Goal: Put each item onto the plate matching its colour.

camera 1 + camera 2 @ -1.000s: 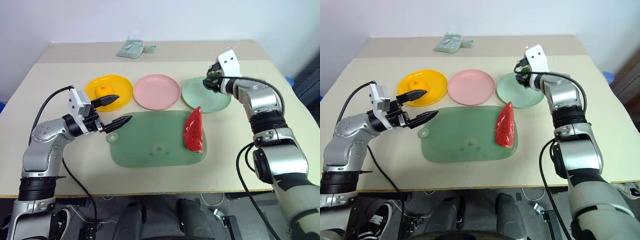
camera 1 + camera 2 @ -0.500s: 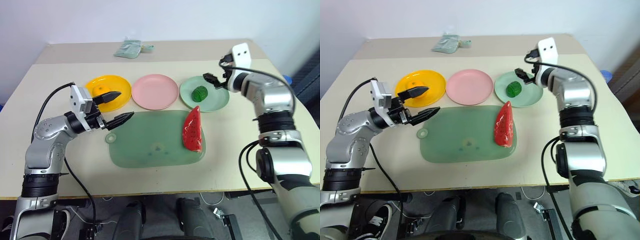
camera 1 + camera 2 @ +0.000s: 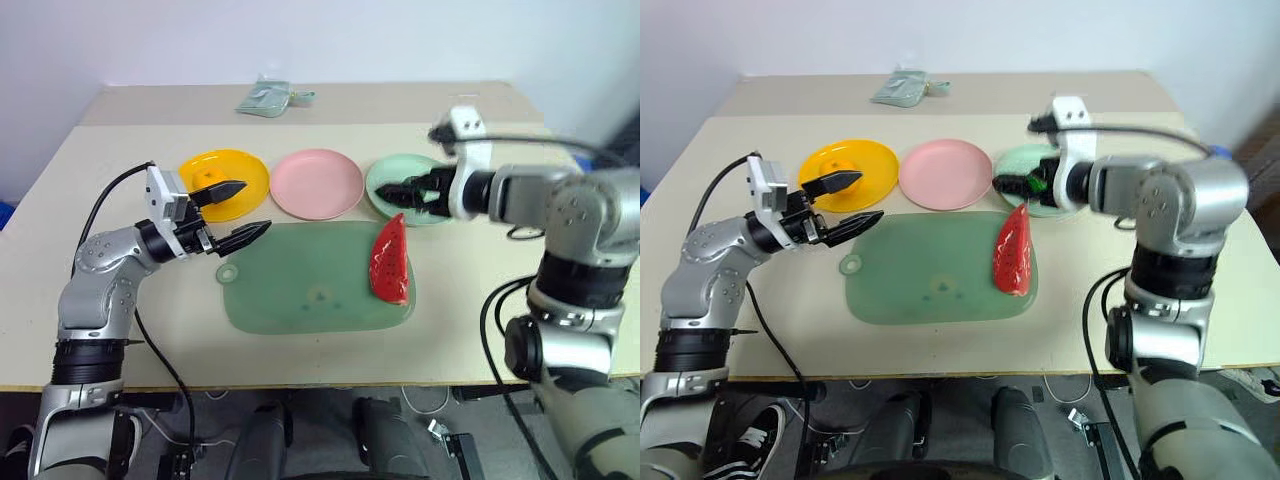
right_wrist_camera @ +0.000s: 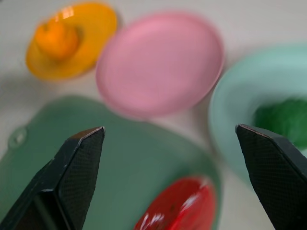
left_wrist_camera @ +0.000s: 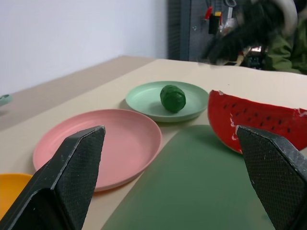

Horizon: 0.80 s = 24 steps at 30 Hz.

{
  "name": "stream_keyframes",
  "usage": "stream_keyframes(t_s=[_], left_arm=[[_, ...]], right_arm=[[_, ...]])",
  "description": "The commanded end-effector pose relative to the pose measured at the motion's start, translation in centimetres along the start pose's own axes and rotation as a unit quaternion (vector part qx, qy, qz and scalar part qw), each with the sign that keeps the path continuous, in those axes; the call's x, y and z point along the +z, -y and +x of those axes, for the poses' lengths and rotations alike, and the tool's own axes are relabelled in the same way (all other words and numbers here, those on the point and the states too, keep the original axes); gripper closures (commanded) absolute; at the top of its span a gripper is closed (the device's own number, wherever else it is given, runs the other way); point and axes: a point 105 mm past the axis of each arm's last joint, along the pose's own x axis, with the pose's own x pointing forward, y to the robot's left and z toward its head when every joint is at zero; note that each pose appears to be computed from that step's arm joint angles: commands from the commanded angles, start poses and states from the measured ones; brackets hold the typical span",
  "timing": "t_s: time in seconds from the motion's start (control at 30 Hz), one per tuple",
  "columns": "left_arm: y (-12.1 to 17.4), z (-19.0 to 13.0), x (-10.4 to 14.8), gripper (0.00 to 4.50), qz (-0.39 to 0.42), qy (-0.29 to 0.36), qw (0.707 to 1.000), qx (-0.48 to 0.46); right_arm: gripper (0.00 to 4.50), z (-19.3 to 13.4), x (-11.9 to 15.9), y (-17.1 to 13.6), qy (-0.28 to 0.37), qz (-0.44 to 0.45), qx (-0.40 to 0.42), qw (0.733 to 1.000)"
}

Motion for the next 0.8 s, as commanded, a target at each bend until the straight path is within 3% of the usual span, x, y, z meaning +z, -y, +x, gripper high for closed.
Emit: stream_keyframes(t_s=[0.03,0.13,0.67,0.77,0.8], left_arm=[[0.1,0.4,0.7,0.00,0.014,0.010,1.000,-0.009],[0.3,0.5,0.6,0.00,0.012,0.008,1.000,-0.015],[0.6,0.4,0.5,0.00,0.013,0.006,1.000,-0.011],[0.7,0.5,0.4,0.00,0.012,0.005,1.000,-0.011],[0.7,0.5,0.3,0.00,0.013,0.004,1.000,-0.012]], right_arm=[[0.07,-0.2,-0.2,-1.2,0.018,-0.034,-0.027,0.999],[0.07,-0.2,-1.4,-1.0,0.003,-0.053,-0.053,0.997],[0.07,0.4,-5.4,-2.2,-0.057,-0.036,-0.029,0.997],[0.88,0.5,-5.2,-2.5,-0.051,-0.029,-0.023,0.998],[1.40,0.4,-5.1,-2.4,-0.051,-0.030,-0.025,0.998]])
